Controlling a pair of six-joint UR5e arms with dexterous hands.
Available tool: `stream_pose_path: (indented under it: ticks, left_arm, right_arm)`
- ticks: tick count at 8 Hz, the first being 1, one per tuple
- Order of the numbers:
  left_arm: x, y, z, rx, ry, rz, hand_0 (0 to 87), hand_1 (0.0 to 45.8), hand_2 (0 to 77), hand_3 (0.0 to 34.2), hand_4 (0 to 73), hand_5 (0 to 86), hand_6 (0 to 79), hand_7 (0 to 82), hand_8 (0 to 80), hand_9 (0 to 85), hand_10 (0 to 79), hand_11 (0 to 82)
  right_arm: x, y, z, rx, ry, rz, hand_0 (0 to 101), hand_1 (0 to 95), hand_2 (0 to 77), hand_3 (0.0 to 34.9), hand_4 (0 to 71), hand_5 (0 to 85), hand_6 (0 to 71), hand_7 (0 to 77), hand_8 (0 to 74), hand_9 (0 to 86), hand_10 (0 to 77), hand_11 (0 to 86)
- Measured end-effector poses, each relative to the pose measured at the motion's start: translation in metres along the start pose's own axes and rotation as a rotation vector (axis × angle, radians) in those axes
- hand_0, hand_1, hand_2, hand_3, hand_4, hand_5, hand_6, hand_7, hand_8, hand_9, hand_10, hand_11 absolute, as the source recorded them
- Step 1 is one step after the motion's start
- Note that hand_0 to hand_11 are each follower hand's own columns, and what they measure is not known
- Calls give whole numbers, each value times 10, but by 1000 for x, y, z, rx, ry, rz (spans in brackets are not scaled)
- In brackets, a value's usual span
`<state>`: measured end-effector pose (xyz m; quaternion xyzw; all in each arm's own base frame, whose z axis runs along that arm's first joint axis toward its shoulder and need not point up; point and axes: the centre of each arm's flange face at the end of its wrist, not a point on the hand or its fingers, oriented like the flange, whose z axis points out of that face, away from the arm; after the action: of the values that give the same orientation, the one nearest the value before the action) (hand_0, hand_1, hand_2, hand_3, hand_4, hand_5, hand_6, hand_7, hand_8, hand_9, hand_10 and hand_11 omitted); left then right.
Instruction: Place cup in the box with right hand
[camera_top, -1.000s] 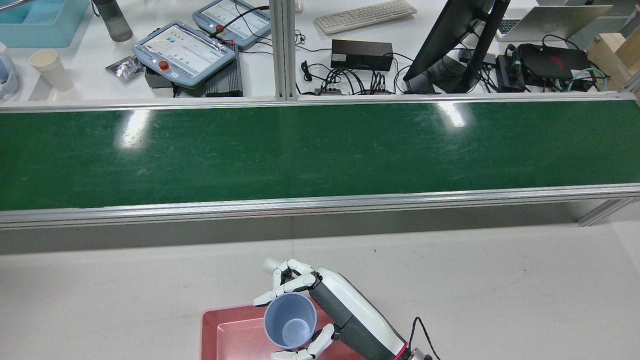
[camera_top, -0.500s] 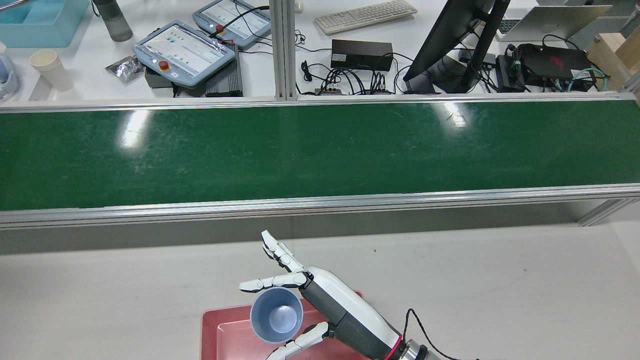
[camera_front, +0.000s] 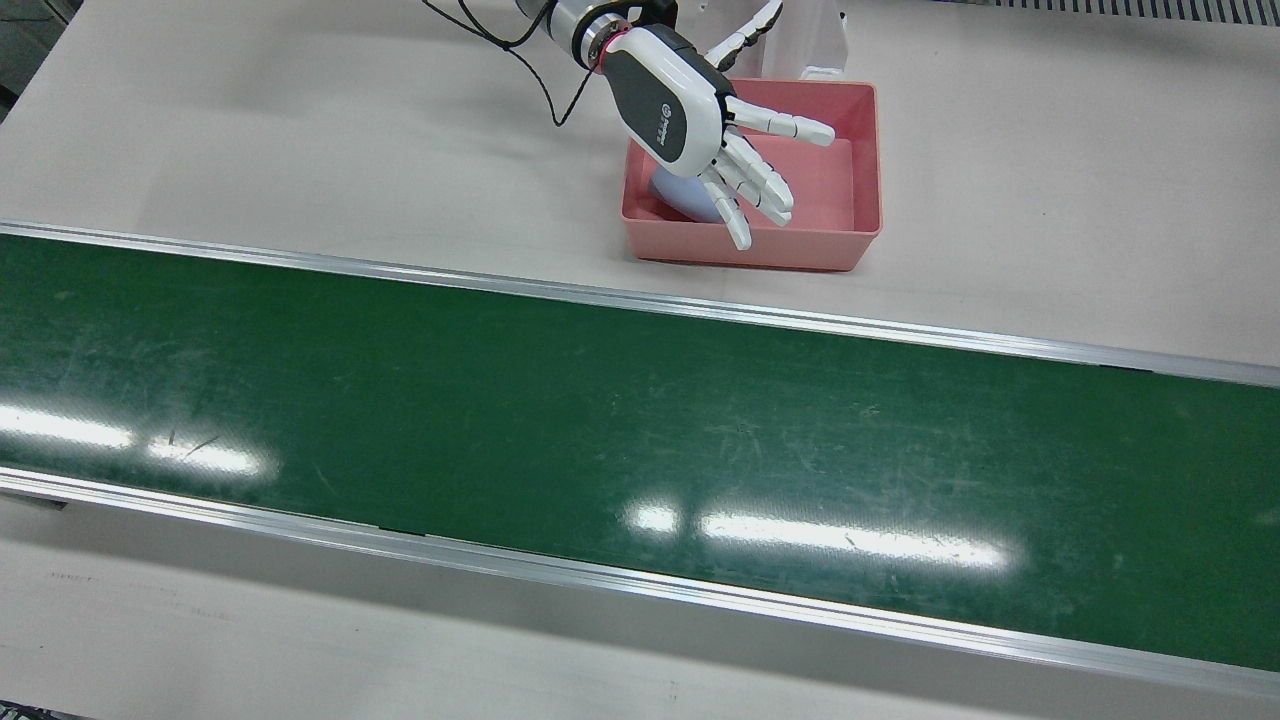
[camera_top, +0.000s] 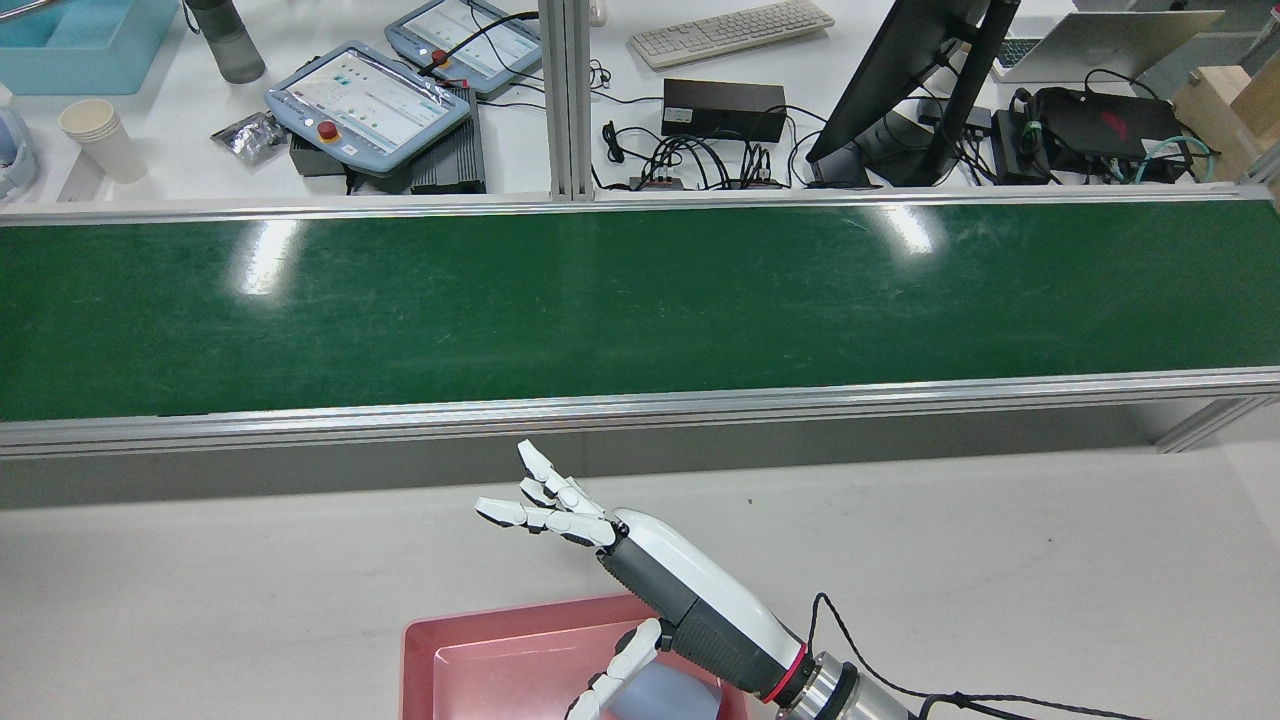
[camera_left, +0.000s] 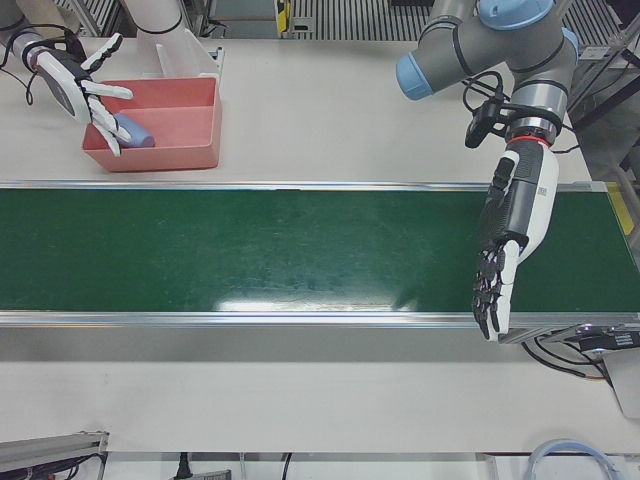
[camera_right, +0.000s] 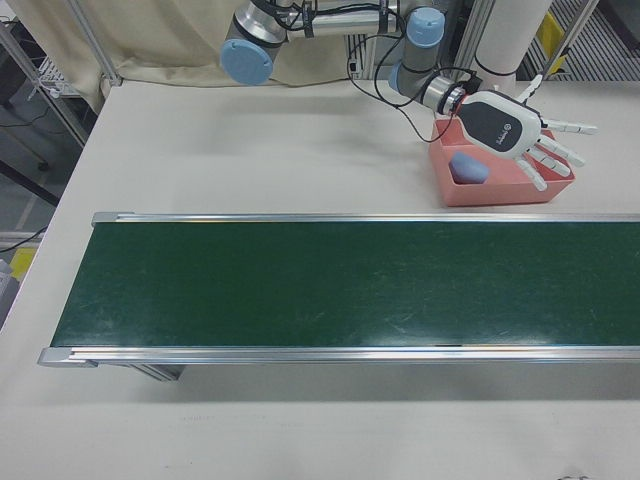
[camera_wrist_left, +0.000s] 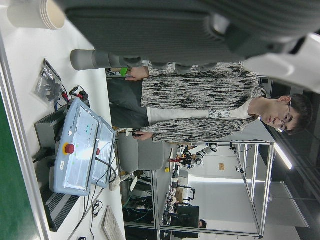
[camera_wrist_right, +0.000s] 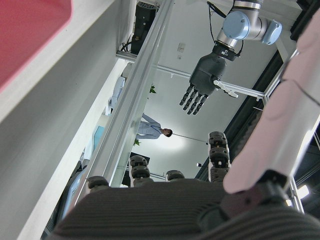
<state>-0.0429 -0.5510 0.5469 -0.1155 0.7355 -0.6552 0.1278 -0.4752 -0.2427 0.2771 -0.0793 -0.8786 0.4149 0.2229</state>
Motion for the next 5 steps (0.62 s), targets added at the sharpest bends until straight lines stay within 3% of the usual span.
stream_pose_path:
  ticks: [1, 2, 3, 4, 5]
  left_arm:
    - [0, 0, 0, 0, 0, 0, 0, 5, 11, 0, 11, 0, 0, 5, 0, 0, 0, 0]
    - [0, 0, 0, 0, 0, 0, 0, 5, 11, 0, 11, 5, 0, 5, 0, 0, 0, 0]
    - [0, 0, 0, 0, 0, 0, 0, 5, 11, 0, 11, 0, 5, 5, 0, 0, 0, 0]
    - [0, 0, 0, -1, 0, 0, 0, 5, 11, 0, 11, 0, 0, 5, 0, 0, 0, 0]
    - [0, 0, 0, -1, 0, 0, 0, 5, 11, 0, 11, 0, 0, 5, 0, 0, 0, 0]
  right_arm:
    - [-23, -12, 5, -3, -26, 11, 466, 93, 5, 190, 0, 44, 5, 16, 65, 82, 0, 5]
    - [-59, -35, 10, 1, -58, 10, 465, 131, 5, 201, 0, 44, 5, 33, 82, 87, 0, 5]
    - [-98, -63, 9, 27, -70, 19, 472, 153, 5, 173, 0, 38, 5, 109, 82, 98, 0, 5]
    - [-129, -89, 5, 63, -71, 37, 482, 185, 109, 125, 5, 55, 44, 169, 82, 120, 0, 5]
    - [-166, -120, -1, 102, -82, 47, 482, 185, 109, 125, 5, 55, 44, 169, 82, 120, 0, 5]
